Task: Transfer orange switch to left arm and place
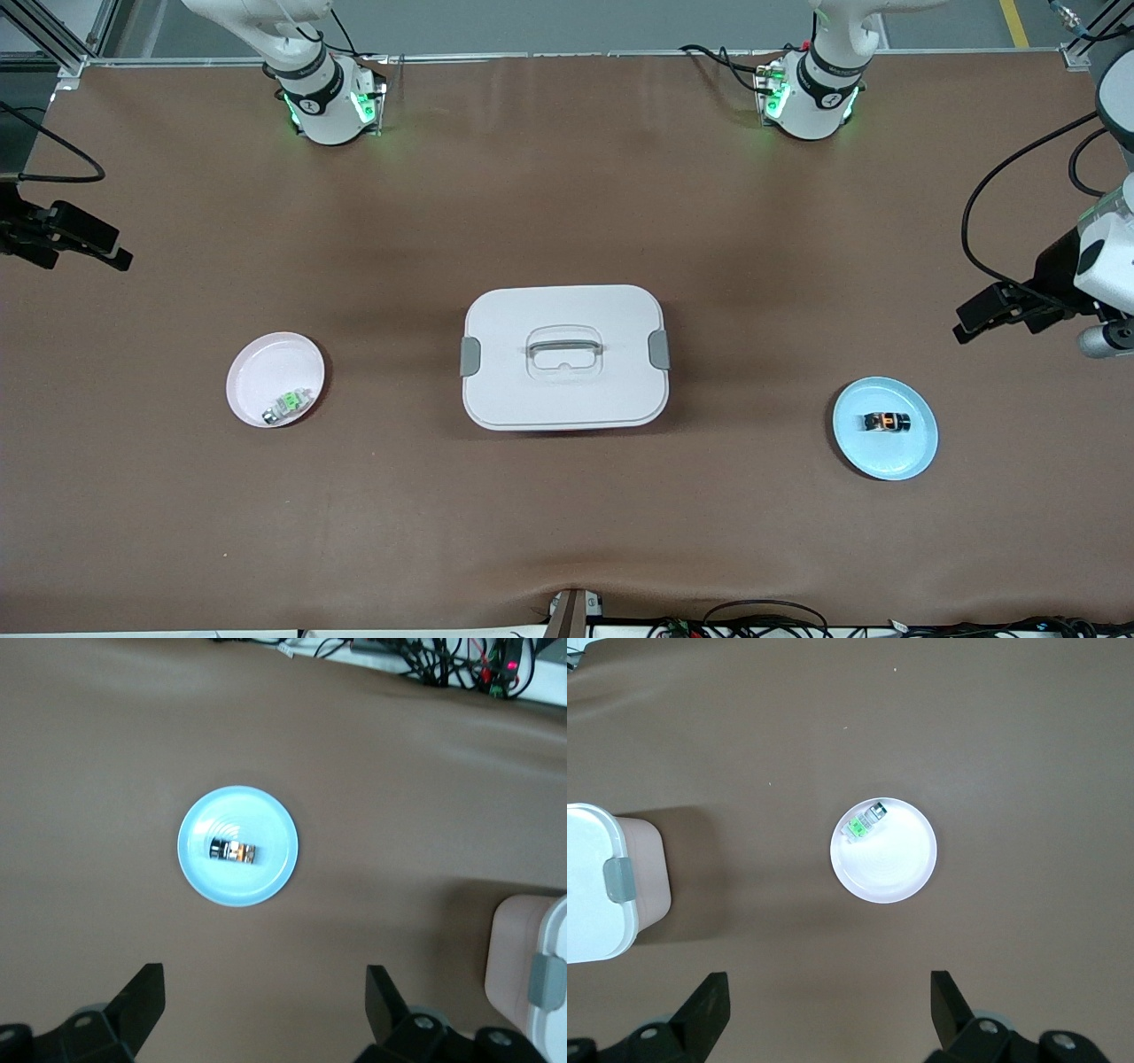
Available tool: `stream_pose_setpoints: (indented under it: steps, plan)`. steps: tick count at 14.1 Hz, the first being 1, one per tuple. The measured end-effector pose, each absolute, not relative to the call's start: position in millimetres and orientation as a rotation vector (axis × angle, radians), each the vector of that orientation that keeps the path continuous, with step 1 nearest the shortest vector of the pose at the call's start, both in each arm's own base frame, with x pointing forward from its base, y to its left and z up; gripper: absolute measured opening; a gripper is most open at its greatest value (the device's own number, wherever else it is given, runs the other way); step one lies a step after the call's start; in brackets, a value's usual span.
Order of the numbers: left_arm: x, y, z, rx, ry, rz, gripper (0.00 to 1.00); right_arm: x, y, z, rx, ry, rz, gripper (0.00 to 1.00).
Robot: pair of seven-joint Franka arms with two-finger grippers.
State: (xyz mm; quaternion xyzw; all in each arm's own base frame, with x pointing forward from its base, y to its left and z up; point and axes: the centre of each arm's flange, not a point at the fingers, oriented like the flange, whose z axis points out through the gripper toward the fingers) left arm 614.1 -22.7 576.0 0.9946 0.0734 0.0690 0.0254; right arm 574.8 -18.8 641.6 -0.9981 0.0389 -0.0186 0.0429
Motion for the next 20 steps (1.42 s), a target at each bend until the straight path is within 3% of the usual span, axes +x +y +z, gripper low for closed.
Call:
stream_pose_setpoints:
  steps: [10, 17, 20]
  plan:
    - [524.3, -19.0, 640.0, 3.079, 0.232, 0.288, 1.00, 574.3, -14.1, 641.6, -3.189, 0.093, -0.056, 1.00]
    - [534.5, -33.8, 639.2, 3.082, 0.178, 0.287, 1.00, 567.6, -22.3, 653.9, -3.109, 0.183, -0.030, 1.00]
    - [542.0, -33.3, 638.7, 3.101, 0.149, 0.168, 1.00, 567.2, -25.2, 653.9, -3.104, 0.192, -0.026, 1.00]
